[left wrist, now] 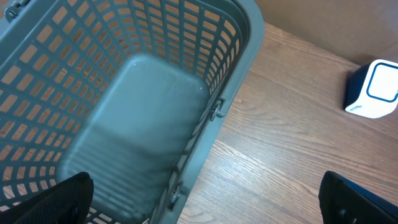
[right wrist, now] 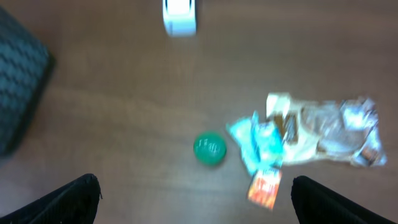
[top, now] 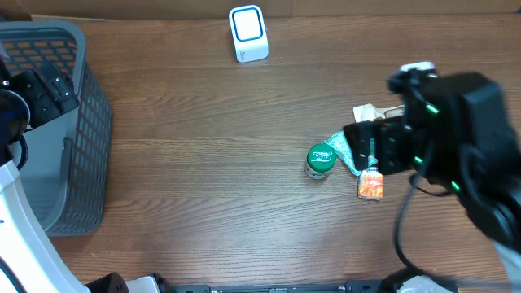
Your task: Scan the item barcode
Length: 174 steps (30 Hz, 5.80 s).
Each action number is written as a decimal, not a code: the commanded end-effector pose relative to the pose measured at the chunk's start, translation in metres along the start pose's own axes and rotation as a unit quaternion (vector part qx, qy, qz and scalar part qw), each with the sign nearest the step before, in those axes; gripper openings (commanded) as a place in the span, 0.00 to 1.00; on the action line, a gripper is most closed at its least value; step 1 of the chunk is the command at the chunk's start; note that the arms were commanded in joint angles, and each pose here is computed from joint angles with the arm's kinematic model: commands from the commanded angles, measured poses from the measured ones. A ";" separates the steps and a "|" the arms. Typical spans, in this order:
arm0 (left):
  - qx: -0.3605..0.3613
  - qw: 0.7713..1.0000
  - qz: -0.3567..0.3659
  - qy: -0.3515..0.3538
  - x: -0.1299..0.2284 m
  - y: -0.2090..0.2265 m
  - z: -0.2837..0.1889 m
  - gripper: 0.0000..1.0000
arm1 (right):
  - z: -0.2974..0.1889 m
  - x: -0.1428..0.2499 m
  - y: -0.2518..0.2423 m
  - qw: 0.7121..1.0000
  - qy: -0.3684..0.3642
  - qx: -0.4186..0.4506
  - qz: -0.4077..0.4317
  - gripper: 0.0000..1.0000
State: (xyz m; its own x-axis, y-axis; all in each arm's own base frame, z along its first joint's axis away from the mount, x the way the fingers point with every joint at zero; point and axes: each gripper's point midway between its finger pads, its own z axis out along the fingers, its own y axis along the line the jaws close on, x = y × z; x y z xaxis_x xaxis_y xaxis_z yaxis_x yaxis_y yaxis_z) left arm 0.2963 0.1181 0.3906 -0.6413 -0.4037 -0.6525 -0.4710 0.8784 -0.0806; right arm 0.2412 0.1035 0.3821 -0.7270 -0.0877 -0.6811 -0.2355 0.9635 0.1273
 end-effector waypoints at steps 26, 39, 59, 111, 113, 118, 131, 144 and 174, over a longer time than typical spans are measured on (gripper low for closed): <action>-0.004 1.000 0.006 -0.005 -0.003 0.002 -0.001 0.99 | 0.066 0.091 -0.087 0.910 -0.414 0.031 0.022 1.00; -0.004 1.000 0.006 -0.005 -0.003 0.002 -0.001 1.00 | 0.130 0.148 -0.101 0.923 -0.381 0.038 0.032 1.00; -0.004 1.000 0.006 -0.005 -0.003 0.002 -0.001 1.00 | 0.134 0.147 -0.104 0.916 -0.396 0.044 0.031 1.00; 0.121 0.959 0.028 -0.253 0.164 -0.012 0.000 1.00 | 0.134 0.147 -0.104 0.917 -0.396 0.043 0.031 1.00; 0.153 0.940 0.034 -0.302 0.162 -0.022 0.008 1.00 | 0.134 0.147 -0.104 0.917 -0.396 0.043 0.031 1.00; 0.191 0.904 0.045 -0.379 0.169 -0.035 0.030 1.00 | 0.134 0.147 -0.104 0.916 -0.396 0.044 0.031 1.00; 0.159 0.910 0.120 -0.362 0.223 -0.034 0.122 1.00 | 0.134 0.147 -0.104 0.916 -0.396 0.044 0.031 1.00; 0.170 0.912 0.090 -0.362 0.221 -0.034 0.121 1.00 | 0.134 0.147 -0.104 0.916 -0.396 0.044 0.031 1.00; 0.170 0.912 0.090 -0.363 0.221 -0.034 0.121 1.00 | 0.134 0.147 -0.104 0.916 -0.396 0.044 0.031 1.00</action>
State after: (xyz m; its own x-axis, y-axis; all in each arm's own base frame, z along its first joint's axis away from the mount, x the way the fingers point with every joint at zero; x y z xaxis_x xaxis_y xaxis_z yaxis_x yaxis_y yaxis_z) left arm 0.2441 0.0320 0.1579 -0.0705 -0.0662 -0.9953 -0.1114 0.9921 -0.0581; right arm 0.2447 0.0261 0.1748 -0.0360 0.1487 -0.9882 -0.1396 0.9784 0.1523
